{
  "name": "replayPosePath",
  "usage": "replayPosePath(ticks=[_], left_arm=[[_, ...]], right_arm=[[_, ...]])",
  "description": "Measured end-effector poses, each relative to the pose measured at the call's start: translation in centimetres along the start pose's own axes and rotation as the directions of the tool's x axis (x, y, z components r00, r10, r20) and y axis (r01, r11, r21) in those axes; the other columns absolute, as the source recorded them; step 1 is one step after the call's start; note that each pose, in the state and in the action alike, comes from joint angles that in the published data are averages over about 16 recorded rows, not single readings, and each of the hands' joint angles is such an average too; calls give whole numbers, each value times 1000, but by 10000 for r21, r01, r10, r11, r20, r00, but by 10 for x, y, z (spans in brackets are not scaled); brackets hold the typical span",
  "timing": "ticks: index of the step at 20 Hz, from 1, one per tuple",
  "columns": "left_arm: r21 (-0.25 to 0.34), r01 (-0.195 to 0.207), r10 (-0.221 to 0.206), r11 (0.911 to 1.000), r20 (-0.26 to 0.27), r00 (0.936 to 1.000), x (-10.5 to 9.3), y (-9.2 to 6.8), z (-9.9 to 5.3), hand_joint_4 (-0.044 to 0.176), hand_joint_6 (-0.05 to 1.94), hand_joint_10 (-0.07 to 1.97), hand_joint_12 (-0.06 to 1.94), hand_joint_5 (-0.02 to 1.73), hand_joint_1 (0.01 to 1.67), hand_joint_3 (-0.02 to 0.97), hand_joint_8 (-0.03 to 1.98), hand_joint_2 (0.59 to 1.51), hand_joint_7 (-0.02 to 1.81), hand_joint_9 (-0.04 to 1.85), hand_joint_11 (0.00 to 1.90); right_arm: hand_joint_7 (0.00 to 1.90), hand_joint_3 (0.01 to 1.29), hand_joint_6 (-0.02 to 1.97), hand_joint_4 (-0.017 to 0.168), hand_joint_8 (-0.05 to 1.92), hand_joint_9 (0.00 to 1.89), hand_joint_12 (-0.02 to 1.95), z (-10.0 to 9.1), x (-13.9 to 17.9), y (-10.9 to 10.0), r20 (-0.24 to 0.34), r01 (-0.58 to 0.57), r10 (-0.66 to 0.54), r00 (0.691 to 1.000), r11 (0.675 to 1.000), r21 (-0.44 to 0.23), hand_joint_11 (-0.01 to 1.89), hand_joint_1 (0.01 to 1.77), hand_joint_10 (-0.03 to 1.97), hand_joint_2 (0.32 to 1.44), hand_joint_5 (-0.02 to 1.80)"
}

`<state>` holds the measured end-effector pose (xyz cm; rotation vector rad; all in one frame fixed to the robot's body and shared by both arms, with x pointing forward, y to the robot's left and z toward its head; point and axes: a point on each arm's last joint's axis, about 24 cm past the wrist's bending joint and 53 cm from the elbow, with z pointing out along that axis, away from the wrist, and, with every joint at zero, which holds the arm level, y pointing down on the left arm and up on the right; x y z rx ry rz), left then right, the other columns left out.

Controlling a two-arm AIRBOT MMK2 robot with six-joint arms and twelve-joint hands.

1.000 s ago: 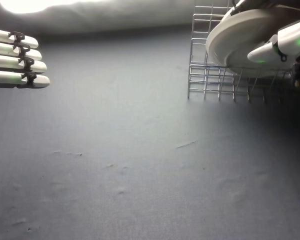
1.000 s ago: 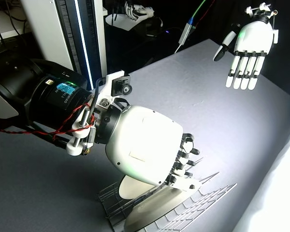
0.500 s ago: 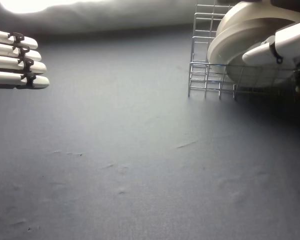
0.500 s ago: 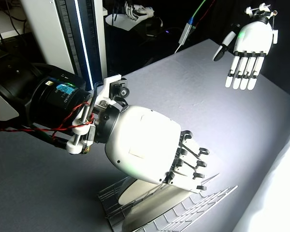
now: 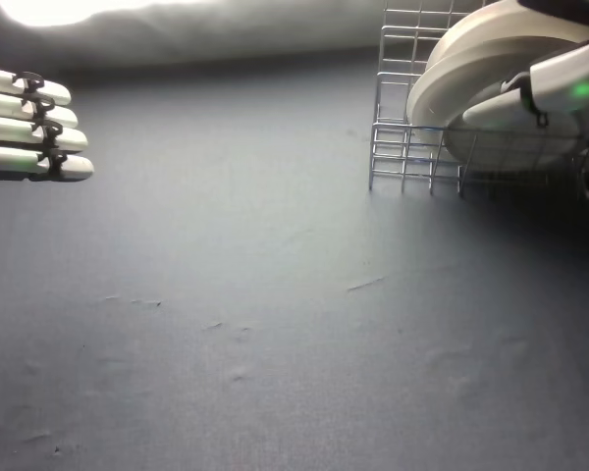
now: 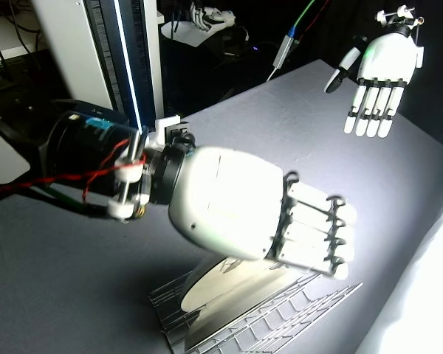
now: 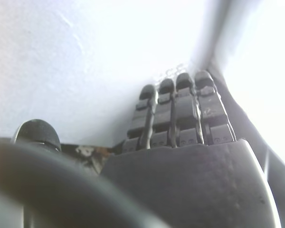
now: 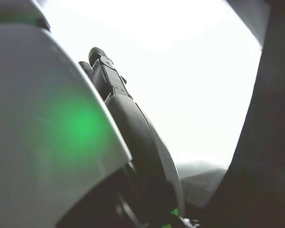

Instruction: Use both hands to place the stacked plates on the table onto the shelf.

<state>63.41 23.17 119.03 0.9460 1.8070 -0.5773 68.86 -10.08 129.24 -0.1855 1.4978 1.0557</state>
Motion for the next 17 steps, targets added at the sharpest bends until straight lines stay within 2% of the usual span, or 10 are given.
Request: replayPosePath(ticks=[3,5,10,17], left_arm=[[34,115,-115,9999,4,9999,0,0,0,0,2,9,1,19,15,15,12,1107,14,19,15],[36,199,-199,9998,-2,9998,1,1,0,0,3,9,0,18,14,15,12,1108,15,19,15],[-5,383,-383,9993,-21,9993,3,5,-1,0,3,9,1,18,14,15,12,1107,17,19,15],[-61,506,-506,9987,-64,9987,6,9,-1,0,2,9,1,18,14,15,11,1107,18,18,16]], right_arm=[[97,14,16,0,2,107,403,-1,5,24,-68,1052,-1064,9943,9896,-979,22,806,13,951,47],[90,14,16,1,2,102,392,-3,12,42,-80,1749,-1789,9838,9695,-1719,22,787,13,949,43],[76,14,16,3,1,96,398,-16,33,84,72,3193,-3398,9405,8759,-3618,21,736,13,946,29],[64,14,16,4,1,88,394,-33,52,111,325,3844,-4256,9044,7792,-4951,21,713,13,947,21]])
